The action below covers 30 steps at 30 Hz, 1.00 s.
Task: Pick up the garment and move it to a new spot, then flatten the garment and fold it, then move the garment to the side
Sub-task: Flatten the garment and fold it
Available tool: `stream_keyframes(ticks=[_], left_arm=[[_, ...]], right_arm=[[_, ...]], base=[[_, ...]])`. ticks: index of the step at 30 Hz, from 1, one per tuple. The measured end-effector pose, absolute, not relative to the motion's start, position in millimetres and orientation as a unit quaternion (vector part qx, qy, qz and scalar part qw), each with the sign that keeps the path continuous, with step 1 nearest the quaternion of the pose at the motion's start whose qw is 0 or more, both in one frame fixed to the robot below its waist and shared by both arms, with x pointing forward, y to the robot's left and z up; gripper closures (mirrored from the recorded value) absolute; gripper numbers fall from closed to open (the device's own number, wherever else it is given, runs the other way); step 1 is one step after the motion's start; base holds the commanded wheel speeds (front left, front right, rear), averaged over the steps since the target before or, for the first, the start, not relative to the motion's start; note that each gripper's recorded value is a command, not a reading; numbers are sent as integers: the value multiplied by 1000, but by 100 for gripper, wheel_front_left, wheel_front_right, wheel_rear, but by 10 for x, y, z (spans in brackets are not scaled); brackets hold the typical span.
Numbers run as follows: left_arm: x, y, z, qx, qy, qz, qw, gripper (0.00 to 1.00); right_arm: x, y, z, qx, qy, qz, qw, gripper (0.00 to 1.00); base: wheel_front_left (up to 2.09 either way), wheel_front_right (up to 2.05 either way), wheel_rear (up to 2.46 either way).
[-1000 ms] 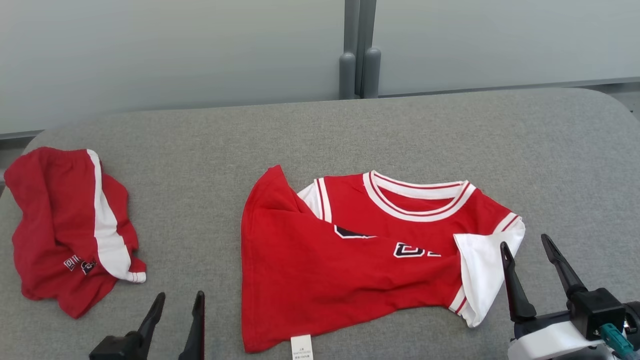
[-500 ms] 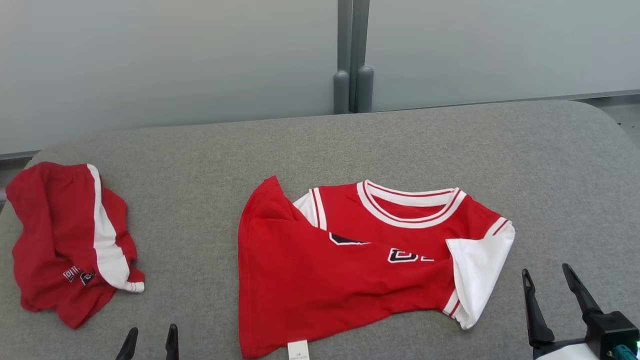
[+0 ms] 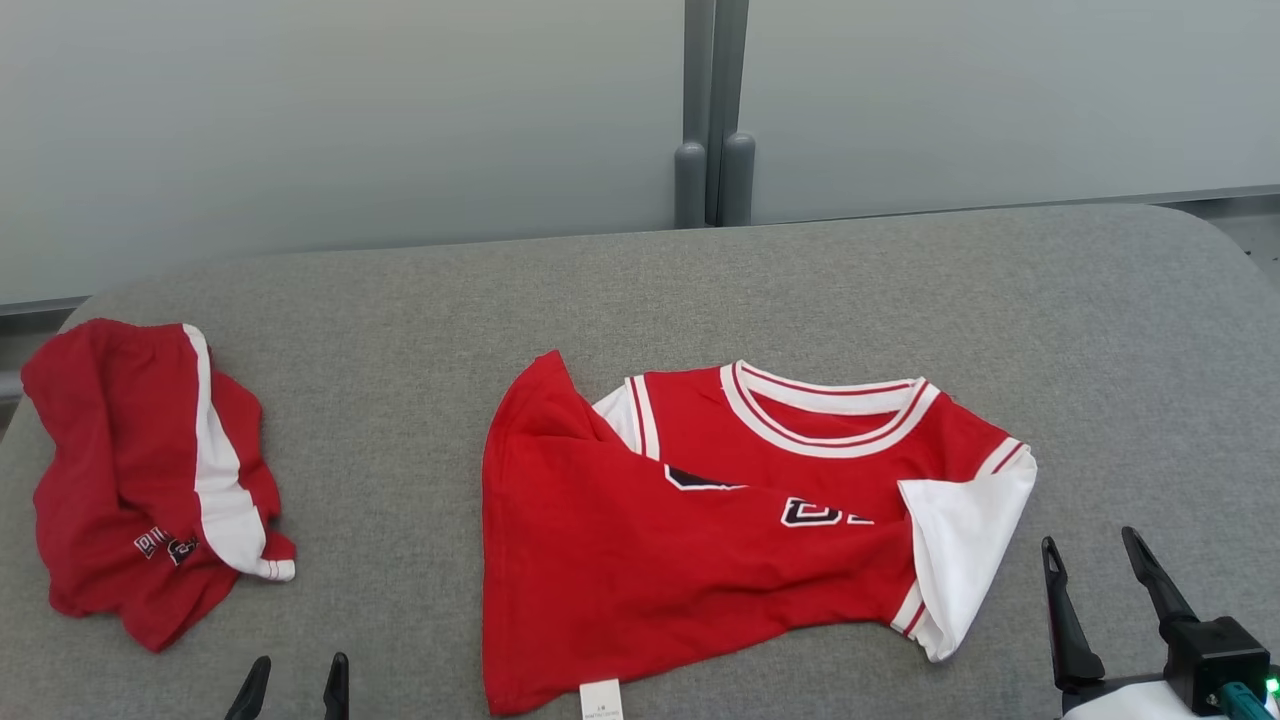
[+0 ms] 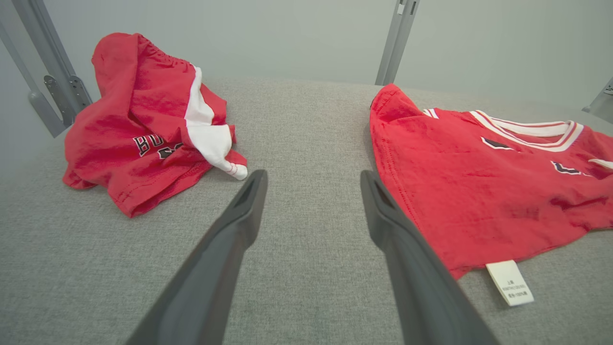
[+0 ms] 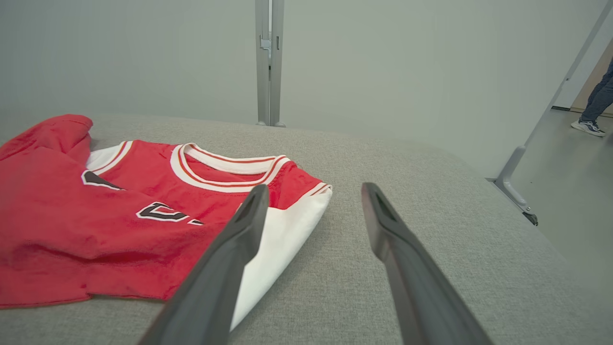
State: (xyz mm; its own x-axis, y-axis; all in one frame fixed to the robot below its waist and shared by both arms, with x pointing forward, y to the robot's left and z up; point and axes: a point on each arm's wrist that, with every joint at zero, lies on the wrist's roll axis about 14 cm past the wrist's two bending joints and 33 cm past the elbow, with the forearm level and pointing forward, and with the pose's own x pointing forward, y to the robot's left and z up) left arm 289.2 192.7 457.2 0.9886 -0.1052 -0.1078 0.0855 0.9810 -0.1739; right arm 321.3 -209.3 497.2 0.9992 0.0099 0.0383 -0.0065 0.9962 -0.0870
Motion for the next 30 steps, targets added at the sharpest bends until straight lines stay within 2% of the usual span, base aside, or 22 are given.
stream_keyframes(ticks=[14,16,21,30], left_arm=[[2893,1898,4451,-93,73,-47,992,0],[2854,1824,4327,-101,97,-53,989,0],[2899,1546,4248,-134,140,-89,977,0],[3115,1085,4180,-192,251,-162,935,0]], right_arm=[[3266,-2069,4998,-42,-24,7,999,0],[3301,-2032,5028,-41,-28,15,999,0],[3463,-1931,5013,-71,-23,60,995,0],[4039,-1870,4578,-185,79,166,965,0]], base=[[0,0,0],[0,0,0],[0,0,0],[0,0,0]])
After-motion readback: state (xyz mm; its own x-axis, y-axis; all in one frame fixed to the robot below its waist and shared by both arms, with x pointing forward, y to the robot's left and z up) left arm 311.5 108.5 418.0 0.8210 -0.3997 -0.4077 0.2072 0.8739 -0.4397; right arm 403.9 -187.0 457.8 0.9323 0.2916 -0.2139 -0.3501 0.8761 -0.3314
